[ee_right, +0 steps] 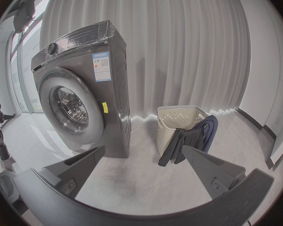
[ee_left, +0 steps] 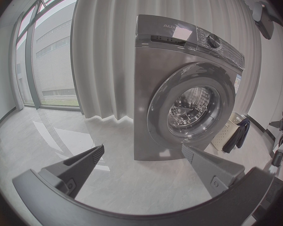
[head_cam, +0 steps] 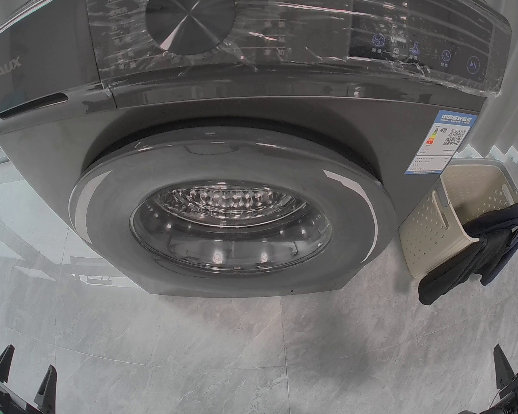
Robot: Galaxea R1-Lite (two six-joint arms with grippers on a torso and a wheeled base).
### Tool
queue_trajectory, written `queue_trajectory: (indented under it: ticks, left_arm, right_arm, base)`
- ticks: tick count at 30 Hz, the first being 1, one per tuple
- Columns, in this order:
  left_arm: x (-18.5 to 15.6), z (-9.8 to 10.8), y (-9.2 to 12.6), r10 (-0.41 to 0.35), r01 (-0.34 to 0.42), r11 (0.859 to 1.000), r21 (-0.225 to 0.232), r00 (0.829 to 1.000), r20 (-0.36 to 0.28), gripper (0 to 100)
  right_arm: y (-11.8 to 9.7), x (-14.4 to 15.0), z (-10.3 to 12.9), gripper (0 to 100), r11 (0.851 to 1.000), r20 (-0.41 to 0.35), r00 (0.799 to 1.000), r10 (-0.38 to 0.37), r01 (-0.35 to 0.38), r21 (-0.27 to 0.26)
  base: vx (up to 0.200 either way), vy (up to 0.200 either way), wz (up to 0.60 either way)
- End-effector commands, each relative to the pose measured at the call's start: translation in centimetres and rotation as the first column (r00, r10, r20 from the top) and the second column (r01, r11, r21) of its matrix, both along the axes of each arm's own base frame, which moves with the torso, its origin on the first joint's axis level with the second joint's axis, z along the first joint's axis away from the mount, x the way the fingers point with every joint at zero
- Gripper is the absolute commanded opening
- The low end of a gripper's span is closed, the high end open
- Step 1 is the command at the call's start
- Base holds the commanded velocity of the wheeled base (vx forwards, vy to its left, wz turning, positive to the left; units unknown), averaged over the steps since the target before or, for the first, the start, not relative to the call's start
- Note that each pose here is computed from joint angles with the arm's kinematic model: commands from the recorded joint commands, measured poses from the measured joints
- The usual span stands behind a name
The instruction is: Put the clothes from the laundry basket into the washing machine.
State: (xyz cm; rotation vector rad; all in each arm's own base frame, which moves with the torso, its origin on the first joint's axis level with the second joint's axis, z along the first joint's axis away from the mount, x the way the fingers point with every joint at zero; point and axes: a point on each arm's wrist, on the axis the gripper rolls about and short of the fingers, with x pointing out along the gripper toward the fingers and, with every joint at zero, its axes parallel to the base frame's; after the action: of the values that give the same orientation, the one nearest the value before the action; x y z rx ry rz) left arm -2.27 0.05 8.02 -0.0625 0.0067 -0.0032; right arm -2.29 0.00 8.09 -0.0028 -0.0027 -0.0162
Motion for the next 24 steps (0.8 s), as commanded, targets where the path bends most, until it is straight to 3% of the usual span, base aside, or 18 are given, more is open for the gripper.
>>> queue_trajectory:
  ticks: [1, 7, 22, 24]
  left_arm:
    - [0.00, -0.48, 0.00, 0.000, 0.000, 1.000, 0.000, 1.000, -0.001, 100]
    - [0.00, -0.48, 0.00, 0.000, 0.000, 1.000, 0.000, 1.000, -0.001, 100]
    - [0.00, -0.48, 0.00, 0.000, 0.000, 1.000, 0.000, 1.000, -0.001, 100]
    - [0.00, -0.48, 0.00, 0.000, 0.000, 1.000, 0.000, 1.000, -0.001, 100]
  right_arm:
    - [0.00, 0.01, -0.52, 100, 1.000, -0.001, 1.000, -0.001, 0.001, 0.000]
    - [0.00, 0.02, -0.54, 100, 1.000, -0.004, 1.000, -0.004, 0.004, -0.005]
    - [-0.01, 0.02, -0.54, 100, 1.000, -0.004, 1.000, -0.008, 0.008, 0.000]
    - [0.00, -0.12, 0.10, 100, 1.000, 0.034, 0.999, -0.005, 0.006, -0.010]
  base:
    - [0.000, 0.000, 0.00]
    - [0.000, 0.167, 0.00]
    - [0.000, 0.000, 0.00]
    - [0.000, 0.000, 0.00]
